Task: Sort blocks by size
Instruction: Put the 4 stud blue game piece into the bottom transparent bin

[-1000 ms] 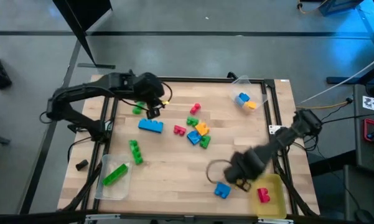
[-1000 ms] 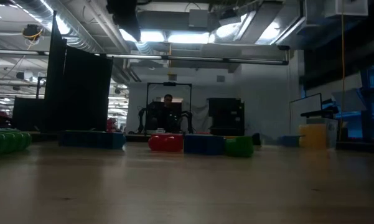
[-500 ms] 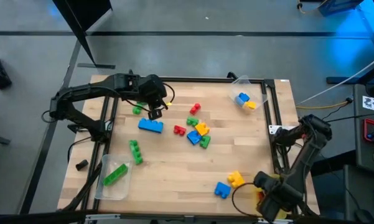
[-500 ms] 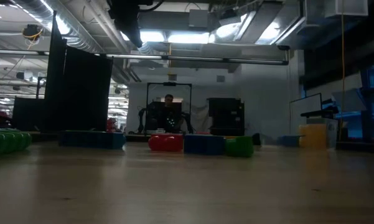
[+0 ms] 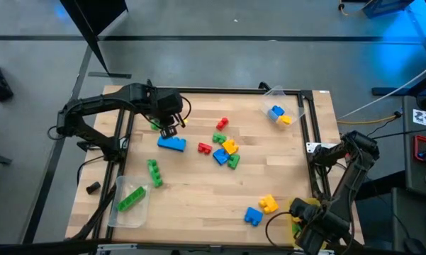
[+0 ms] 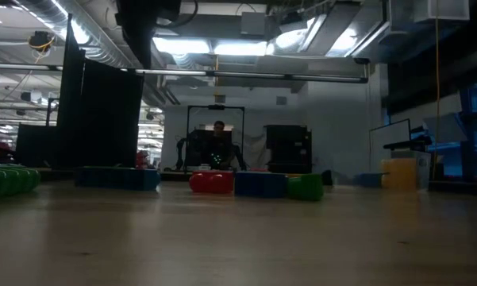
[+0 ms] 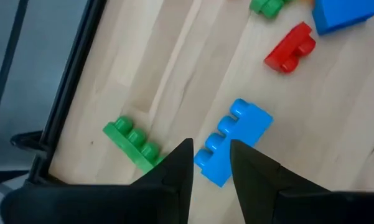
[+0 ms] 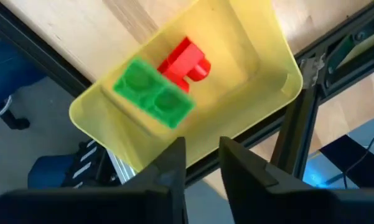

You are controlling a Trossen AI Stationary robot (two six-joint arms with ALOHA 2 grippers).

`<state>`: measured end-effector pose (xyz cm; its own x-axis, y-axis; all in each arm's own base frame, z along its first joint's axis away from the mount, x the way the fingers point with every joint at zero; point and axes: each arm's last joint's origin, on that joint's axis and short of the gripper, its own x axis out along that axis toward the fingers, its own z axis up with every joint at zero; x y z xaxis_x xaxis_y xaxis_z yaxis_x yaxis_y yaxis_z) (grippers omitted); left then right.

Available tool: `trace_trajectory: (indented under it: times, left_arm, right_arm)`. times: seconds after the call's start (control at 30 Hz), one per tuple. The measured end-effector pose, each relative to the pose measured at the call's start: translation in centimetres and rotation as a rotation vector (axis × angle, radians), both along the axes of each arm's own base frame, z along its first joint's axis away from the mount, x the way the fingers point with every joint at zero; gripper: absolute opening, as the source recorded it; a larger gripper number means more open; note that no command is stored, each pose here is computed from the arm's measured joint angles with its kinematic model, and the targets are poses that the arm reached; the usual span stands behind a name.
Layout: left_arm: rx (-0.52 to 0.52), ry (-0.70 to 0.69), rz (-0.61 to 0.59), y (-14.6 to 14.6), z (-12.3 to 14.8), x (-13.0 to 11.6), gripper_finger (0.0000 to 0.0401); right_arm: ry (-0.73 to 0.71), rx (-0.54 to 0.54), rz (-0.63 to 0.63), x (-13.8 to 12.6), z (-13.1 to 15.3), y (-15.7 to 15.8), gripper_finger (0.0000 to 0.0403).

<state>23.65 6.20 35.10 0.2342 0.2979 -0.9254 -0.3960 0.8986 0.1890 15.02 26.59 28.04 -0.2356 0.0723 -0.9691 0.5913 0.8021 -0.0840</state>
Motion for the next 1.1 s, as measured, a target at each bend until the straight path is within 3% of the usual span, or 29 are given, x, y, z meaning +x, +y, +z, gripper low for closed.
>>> trace_trajectory:
  times: [0.23,0.43,0.67,0.9,1.1]
  left_arm:
    - [-0.016,0.08,-0.074,0.2,-1.2,1.1,0.0156]
    - [-0.031,0.217,-0.183,0.7,-3.9,3.3,0.0202]
    - [-0.139,0.401,-0.31,1.1,-8.4,6.2,0.0209]
    - [-0.194,0.538,-0.307,1.5,-12.2,7.8,0.0209]
    - [-0.261,0.615,-0.303,1.5,-14.0,8.2,0.0209]
  right_arm:
    - [-0.007,0.005,0.0,0.0,0.0,0.1,0.0121]
    - [-0.03,0.018,0.001,0.2,0.0,0.2,0.0122]
    - [-0.119,-0.011,0.004,0.5,-0.1,0.3,0.0122]
    - [-0.153,-0.031,0.006,0.6,-0.1,0.2,0.0122]
    - [-0.17,-0.041,0.006,0.7,-0.1,0.2,0.0122]
